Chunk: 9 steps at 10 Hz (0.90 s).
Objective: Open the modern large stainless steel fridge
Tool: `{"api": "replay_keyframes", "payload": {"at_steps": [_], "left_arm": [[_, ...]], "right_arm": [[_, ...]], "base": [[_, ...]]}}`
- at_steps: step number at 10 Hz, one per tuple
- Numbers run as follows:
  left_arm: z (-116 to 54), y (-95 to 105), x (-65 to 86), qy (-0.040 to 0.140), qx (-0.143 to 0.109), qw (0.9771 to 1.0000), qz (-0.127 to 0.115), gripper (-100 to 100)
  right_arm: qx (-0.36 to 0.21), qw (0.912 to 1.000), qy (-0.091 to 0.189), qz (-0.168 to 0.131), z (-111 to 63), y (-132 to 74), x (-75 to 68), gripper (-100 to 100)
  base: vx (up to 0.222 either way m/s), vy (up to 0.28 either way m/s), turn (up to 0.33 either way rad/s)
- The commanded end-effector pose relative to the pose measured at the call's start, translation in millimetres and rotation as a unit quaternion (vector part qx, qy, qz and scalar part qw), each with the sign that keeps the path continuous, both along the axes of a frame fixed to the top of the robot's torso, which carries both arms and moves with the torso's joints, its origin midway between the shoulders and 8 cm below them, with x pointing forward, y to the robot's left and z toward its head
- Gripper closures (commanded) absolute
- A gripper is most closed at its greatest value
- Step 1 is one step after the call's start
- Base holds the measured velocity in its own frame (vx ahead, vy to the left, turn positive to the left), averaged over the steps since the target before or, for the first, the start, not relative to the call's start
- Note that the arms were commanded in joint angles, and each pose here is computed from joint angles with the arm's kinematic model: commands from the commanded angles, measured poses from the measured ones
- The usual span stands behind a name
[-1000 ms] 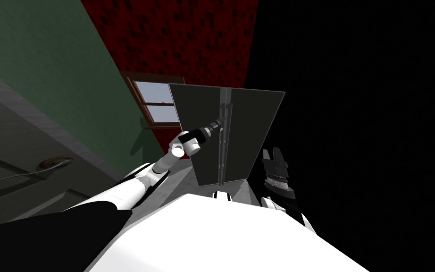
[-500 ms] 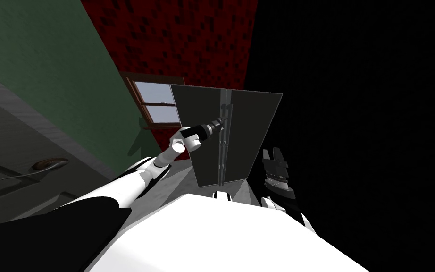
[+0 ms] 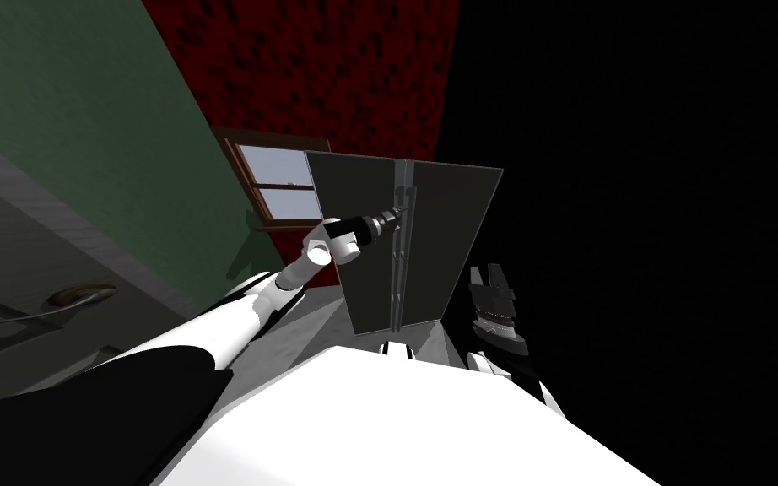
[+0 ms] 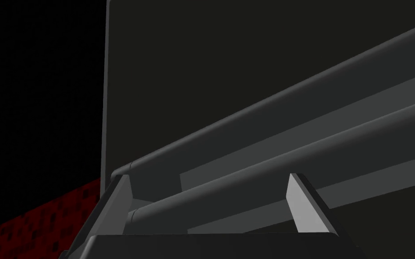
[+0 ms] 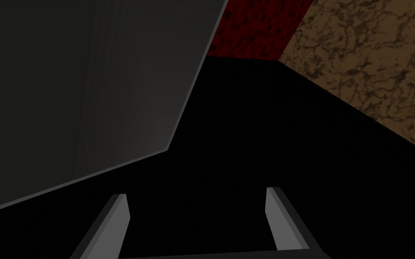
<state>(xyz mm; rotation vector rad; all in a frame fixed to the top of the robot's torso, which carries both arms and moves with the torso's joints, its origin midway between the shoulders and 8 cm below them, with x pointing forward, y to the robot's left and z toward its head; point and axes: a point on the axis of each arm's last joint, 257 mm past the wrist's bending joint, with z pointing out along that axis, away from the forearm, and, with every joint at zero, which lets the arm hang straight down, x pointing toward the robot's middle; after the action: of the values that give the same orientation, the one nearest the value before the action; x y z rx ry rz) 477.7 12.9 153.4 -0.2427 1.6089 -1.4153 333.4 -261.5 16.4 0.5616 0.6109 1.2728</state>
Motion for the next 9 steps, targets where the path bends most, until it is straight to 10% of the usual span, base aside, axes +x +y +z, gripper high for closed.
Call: {"api": "replay_keyframes", "payload": {"at_steps": [1, 9], "left_arm": [[22.6, 3.5, 3.9, -0.015, 0.012, 0.9997, 0.015, -100], [37.0, 6.1, 10.9, -0.011, 0.042, 0.9983, 0.039, -100]], "right_arm": [[0.0, 1.0, 0.0, 0.0, 0.0, 0, 0.0, 0], [0.0, 1.0, 0.0, 0.0, 0.0, 0, 0.0, 0]], "base": [[-0.002, 0.008, -0.032], [-0.002, 0.006, -0.018]]}}
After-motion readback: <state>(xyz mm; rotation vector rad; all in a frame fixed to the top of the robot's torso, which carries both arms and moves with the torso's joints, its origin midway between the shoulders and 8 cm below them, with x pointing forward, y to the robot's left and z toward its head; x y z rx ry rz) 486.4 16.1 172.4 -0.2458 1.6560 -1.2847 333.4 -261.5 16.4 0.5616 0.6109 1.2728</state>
